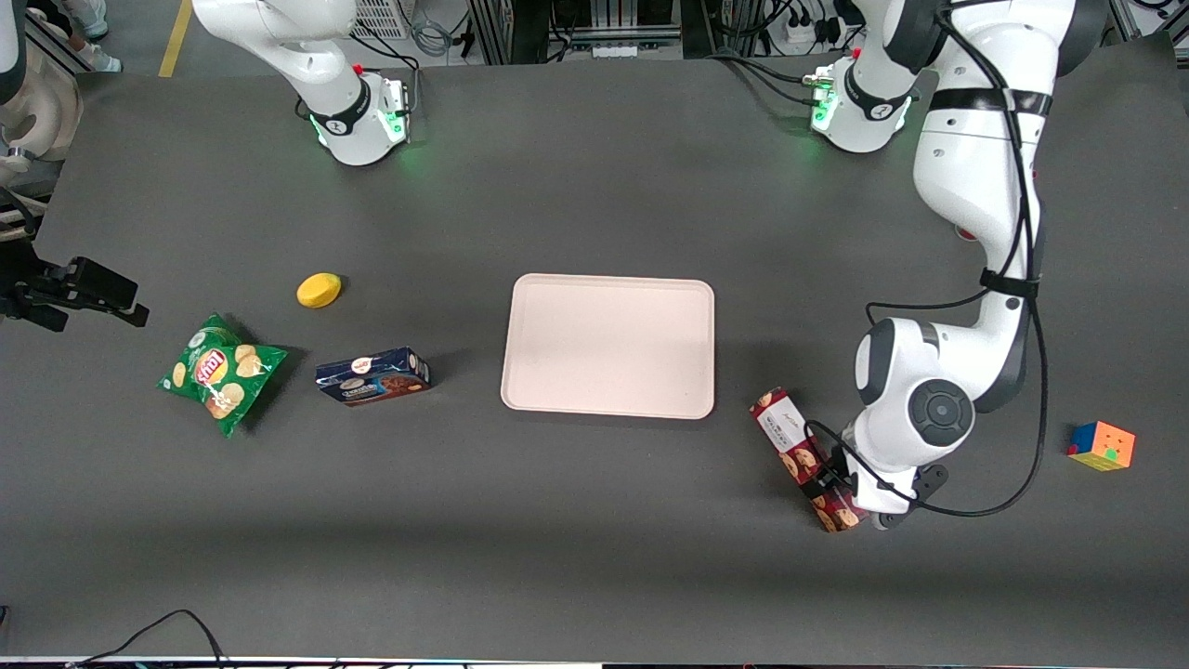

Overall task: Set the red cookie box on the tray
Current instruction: 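Close the left gripper on the end of the shortbread box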

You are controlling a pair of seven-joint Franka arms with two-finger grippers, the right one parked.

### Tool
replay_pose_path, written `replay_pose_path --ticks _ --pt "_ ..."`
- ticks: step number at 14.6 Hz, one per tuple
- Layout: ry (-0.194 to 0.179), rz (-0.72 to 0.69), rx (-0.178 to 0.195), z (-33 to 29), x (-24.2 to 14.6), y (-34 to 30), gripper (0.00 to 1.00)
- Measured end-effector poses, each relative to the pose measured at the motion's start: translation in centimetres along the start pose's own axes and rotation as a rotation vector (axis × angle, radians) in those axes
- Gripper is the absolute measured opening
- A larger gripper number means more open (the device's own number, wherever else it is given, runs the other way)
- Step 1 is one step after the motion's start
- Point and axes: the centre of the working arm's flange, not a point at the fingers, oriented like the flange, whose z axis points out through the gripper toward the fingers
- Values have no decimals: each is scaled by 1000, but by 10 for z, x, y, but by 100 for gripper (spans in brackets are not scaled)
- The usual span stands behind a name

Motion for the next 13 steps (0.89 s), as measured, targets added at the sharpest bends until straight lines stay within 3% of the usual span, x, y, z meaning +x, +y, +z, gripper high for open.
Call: replay_pose_path --ticks 3,7,9,13 --pt "-6 6 -1 8 -10 10 89" --pt "-7 19 -4 8 -15 16 42" --pt "-6 49 -5 8 -16 17 26" --pt "-1 94 -11 2 -14 20 25"
